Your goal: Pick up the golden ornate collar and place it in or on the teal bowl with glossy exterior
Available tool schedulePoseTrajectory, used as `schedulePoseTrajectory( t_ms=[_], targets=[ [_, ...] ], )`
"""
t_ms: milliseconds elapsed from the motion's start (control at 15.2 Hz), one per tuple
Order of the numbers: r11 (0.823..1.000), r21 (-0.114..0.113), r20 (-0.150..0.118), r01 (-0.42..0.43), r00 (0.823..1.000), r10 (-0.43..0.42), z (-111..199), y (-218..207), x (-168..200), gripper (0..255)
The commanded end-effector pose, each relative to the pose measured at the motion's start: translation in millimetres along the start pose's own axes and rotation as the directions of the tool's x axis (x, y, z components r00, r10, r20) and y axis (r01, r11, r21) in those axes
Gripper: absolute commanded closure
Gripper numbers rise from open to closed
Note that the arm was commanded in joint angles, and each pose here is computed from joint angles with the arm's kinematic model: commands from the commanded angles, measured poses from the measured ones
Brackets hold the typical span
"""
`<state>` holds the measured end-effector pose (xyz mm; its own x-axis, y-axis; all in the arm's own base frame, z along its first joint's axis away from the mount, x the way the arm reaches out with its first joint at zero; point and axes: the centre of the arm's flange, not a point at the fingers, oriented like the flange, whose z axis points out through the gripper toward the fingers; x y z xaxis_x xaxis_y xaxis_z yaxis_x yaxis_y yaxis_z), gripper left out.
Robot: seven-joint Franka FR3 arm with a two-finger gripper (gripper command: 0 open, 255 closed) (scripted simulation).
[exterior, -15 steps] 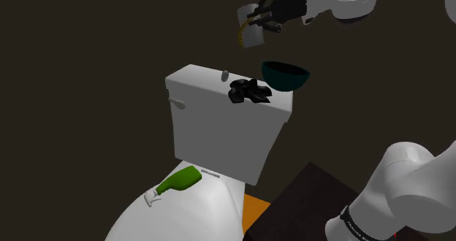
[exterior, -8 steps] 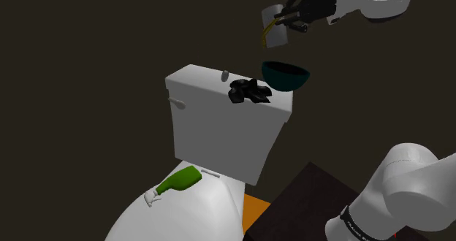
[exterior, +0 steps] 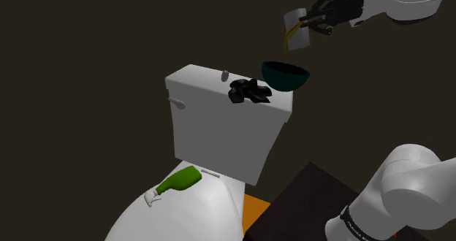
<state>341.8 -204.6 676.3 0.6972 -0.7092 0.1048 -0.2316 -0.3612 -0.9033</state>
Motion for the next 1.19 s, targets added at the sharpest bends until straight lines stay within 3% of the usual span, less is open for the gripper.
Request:
schedulePoseTrajectory(
  t_ms=[0, 1122],
  targets=[
    [1.000, 0.000, 0.000, 0.001, 1.000, -0.001, -0.1, 9.7, -0.2, 255],
    [1.000, 0.000, 0.000, 0.001, 1.000, -0.001, 36.7, 89.5, -9.5, 255]
  ],
)
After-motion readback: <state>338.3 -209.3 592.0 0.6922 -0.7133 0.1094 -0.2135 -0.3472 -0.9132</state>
